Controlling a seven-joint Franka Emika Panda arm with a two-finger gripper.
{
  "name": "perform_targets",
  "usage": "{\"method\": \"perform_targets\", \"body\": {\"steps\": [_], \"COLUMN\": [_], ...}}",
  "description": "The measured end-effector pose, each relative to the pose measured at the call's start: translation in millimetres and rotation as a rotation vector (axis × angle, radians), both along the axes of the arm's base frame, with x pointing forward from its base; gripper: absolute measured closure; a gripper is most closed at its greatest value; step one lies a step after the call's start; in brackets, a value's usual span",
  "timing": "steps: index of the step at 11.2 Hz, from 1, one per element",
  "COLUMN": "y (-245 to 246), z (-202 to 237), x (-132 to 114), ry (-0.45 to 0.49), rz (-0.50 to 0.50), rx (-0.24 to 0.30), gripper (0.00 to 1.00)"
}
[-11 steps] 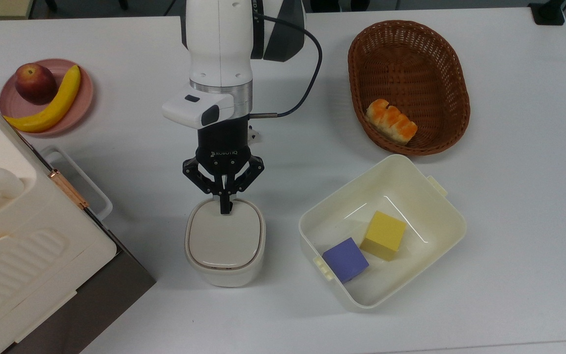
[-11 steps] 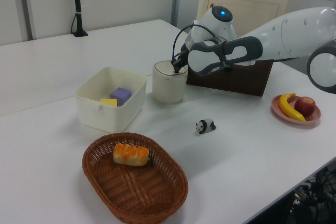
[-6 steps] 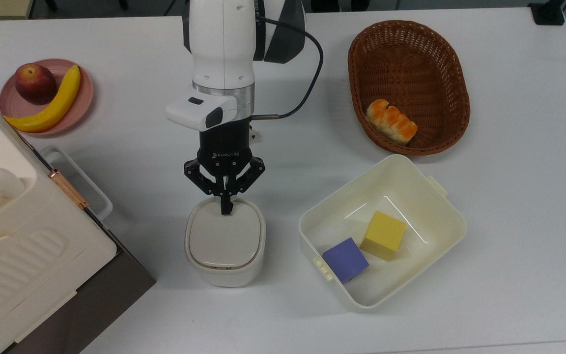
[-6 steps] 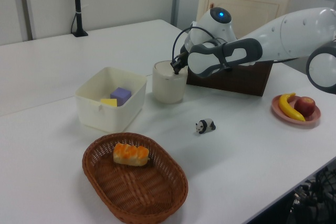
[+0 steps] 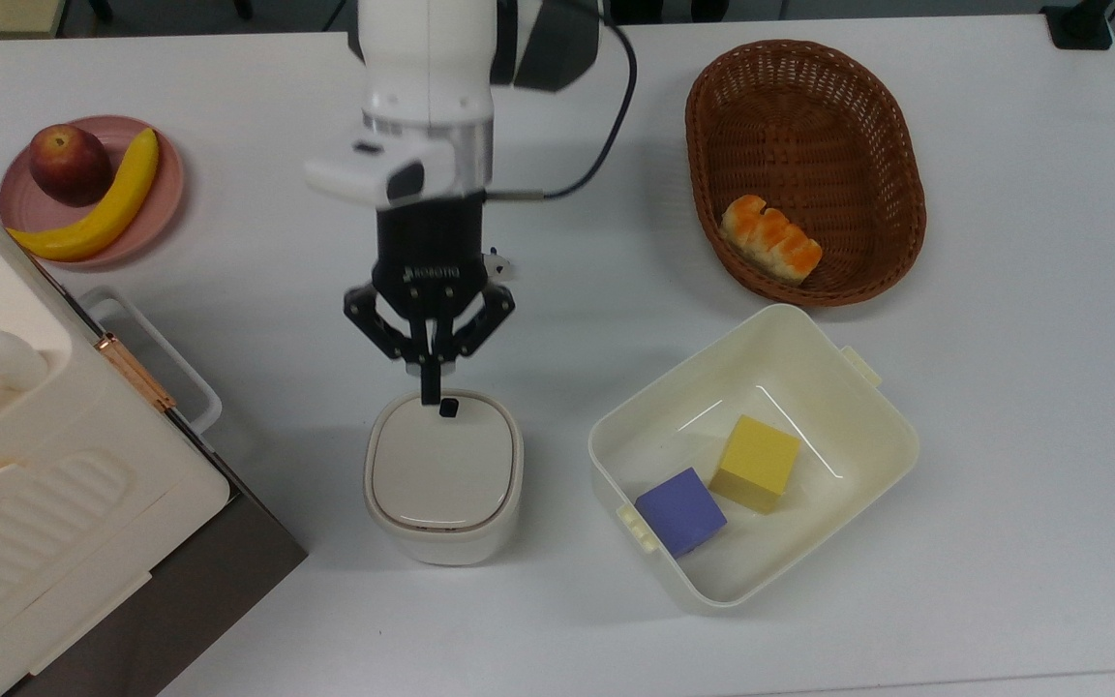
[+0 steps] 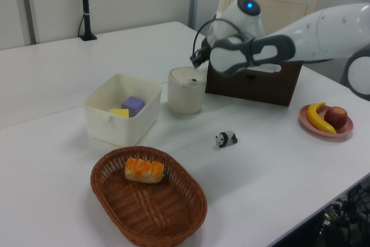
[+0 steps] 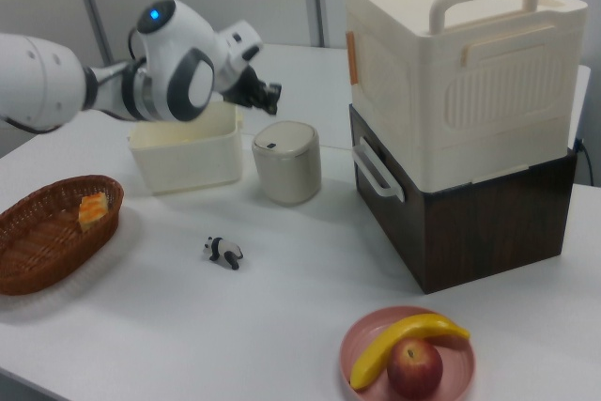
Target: Close the trash can
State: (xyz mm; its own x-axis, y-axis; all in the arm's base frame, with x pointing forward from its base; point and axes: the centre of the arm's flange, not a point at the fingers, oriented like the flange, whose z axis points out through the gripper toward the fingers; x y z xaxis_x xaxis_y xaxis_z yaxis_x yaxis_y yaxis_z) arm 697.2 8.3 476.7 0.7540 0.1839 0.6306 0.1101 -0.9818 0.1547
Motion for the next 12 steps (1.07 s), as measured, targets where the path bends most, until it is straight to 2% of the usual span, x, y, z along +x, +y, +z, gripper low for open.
{"method": "perform_targets", "body": {"steps": [1, 2, 4, 5, 6, 8, 10, 11, 12], "y": [-2, -4, -4, -2, -1, 2, 0, -4, -11], "z": [30, 57, 97, 107, 112, 115, 127, 137, 146], "x": [-9, -23, -58, -76, -92, -118, -132, -137, -143], "ry": [-0.006, 0.033, 0.180, 0.269, 0.365, 0.563, 0.662, 0.676, 0.691], "rz": [-0.020, -0.043, -0.081, -0.088, -0.092, -0.100, -0.111, -0.120, -0.134], "rx": [0.015, 0.037, 0.101, 0.113, 0.112, 0.099, 0.094, 0.096, 0.100], "gripper": [0.99, 0.99, 0.92, 0.84, 0.71, 0.38, 0.07, 0.00, 0.00]}}
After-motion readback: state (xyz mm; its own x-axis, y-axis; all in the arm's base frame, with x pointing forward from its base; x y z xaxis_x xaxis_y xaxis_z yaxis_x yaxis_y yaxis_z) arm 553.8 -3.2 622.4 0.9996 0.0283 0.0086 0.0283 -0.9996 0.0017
